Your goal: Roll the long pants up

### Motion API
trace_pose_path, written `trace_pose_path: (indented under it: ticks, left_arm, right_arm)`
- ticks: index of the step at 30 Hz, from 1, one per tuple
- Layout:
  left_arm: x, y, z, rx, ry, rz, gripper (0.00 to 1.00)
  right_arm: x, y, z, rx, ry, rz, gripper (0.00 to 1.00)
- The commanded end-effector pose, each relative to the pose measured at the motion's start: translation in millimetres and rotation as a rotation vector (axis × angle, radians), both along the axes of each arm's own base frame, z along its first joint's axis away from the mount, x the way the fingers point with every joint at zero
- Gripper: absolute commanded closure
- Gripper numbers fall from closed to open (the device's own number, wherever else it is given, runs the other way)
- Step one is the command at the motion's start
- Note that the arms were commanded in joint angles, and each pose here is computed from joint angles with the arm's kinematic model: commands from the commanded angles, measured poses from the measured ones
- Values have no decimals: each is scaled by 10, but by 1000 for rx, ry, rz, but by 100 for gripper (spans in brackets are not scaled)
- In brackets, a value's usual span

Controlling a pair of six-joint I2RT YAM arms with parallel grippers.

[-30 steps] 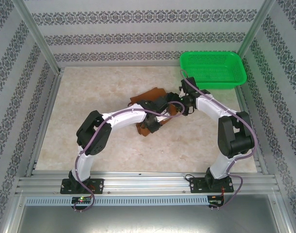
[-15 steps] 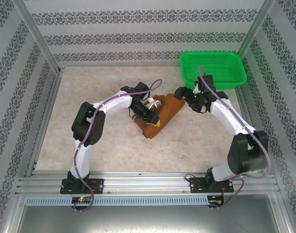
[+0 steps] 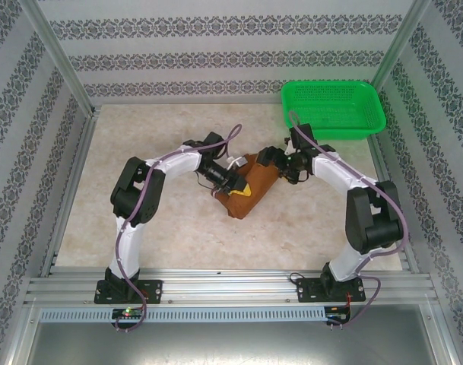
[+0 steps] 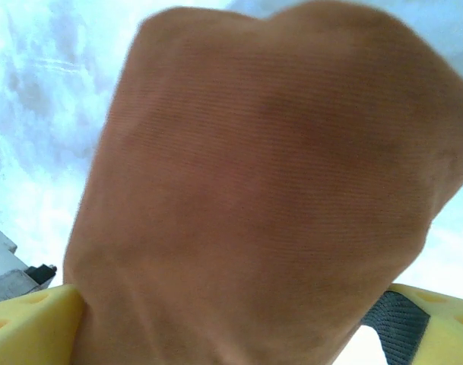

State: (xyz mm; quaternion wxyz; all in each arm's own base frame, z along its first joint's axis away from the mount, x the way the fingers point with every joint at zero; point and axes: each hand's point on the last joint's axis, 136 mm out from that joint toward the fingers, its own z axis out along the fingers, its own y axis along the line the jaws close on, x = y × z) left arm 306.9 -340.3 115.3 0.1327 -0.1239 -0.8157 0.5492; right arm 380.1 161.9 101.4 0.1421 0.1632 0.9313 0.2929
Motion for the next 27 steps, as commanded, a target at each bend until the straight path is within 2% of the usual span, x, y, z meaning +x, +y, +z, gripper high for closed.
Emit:
trace_pose_path:
  ticks: [1,6,11,13,14,16,18,22,27]
  left_arm:
    - [181,42,46,-87,31,47,100]
    - [211,63,-133,-101,64,57,100]
    - [164,113,-261,-106,71,45,100]
    - [154,149,-280,-113,68,40,100]
    - [161,164,-300,-103,63,44,100]
    - [166,203,-308,-62,0,32,100]
    - [176,251,-248,-8,-101,16,94]
    - [322,434,-103,175,-348,61,73]
    - [450,784,180,547,-735,103,65]
  right_arm:
    - [-59,137,21,38,13,29,3]
    - [-163,201,-274,34,67,41,3]
    - [-115,276,-651,-3,142,52,4]
    - [-76,264,-793,-11,163,48,8]
    - [-72,266,-852,-9,174,51,18]
    - [-62,258,-955,18,191,43,100]
    - [-97,221,-1038,30,208,20,100]
    - [-206,161,-1050,21,213,-4,100]
    - [-313,123,-1006,20,225,-24,100]
